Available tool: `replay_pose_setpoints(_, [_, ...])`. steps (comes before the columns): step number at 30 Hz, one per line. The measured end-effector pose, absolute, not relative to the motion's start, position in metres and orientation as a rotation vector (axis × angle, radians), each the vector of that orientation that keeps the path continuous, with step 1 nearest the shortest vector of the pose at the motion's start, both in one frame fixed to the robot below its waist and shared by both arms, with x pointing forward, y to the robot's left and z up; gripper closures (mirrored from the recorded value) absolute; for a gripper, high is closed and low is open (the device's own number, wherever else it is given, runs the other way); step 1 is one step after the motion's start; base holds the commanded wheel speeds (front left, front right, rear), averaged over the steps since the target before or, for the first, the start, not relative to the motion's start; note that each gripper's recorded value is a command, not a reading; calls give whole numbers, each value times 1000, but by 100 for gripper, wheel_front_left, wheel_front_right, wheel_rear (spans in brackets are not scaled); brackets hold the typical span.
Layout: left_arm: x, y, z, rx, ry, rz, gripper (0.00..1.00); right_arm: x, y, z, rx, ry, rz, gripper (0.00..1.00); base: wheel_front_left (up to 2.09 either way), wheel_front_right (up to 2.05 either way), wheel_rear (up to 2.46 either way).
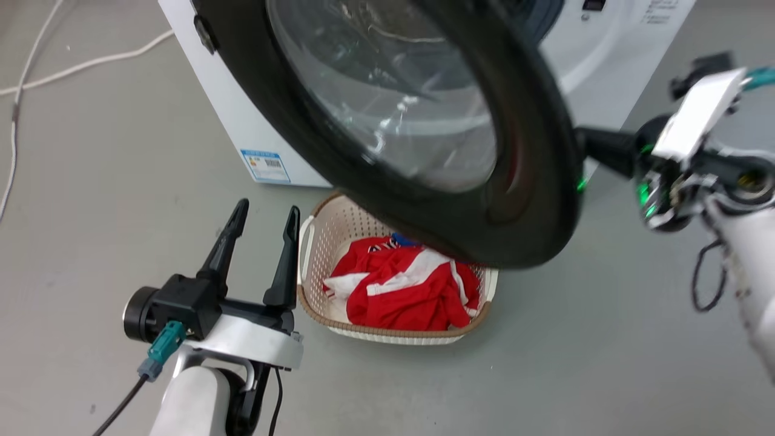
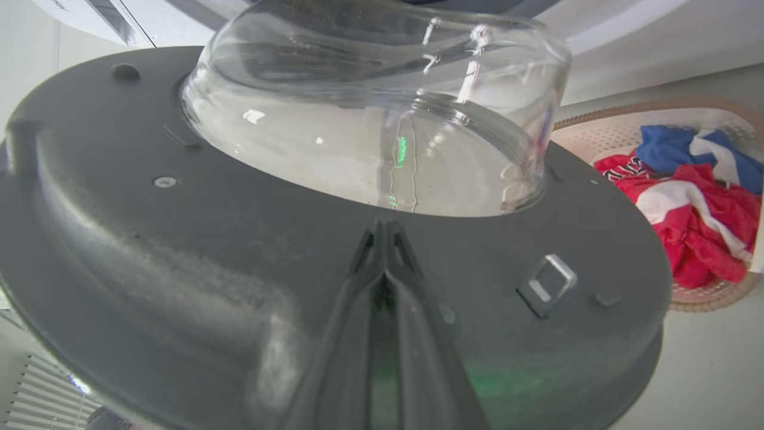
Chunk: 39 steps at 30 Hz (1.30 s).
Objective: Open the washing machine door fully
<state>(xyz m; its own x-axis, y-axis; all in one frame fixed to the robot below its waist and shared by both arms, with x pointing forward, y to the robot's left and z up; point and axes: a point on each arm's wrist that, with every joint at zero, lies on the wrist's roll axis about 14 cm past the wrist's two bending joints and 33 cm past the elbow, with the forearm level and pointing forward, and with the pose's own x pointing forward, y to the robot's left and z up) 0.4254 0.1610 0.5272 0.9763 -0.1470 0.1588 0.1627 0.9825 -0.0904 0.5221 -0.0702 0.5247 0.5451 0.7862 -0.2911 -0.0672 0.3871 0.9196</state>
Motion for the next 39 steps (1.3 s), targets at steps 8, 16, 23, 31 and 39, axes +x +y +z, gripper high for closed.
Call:
replay_pose_setpoints(8, [405,156,536,-110,-166,-171,0,466,-31,532,1023,873,773,100,0,0,0])
replay_pose_setpoints(16, [389,156,531,-107,-146,-178,0,421,12,534,1021,918,900,100,0,0,0])
replay_pose_setpoints(23, [381,155,529,-113,-139,-183,0,404,26,534,1030,906,922,100,0,0,0])
replay_pose_setpoints(31, [370,153,530,-121,-139,-184,0,416,2,551,1145,683,790,100,0,0,0])
replay_pose_setpoints(39, [363,156,529,-125,-138,-173,0,433,-84,557,1217,299,473,100,0,0,0])
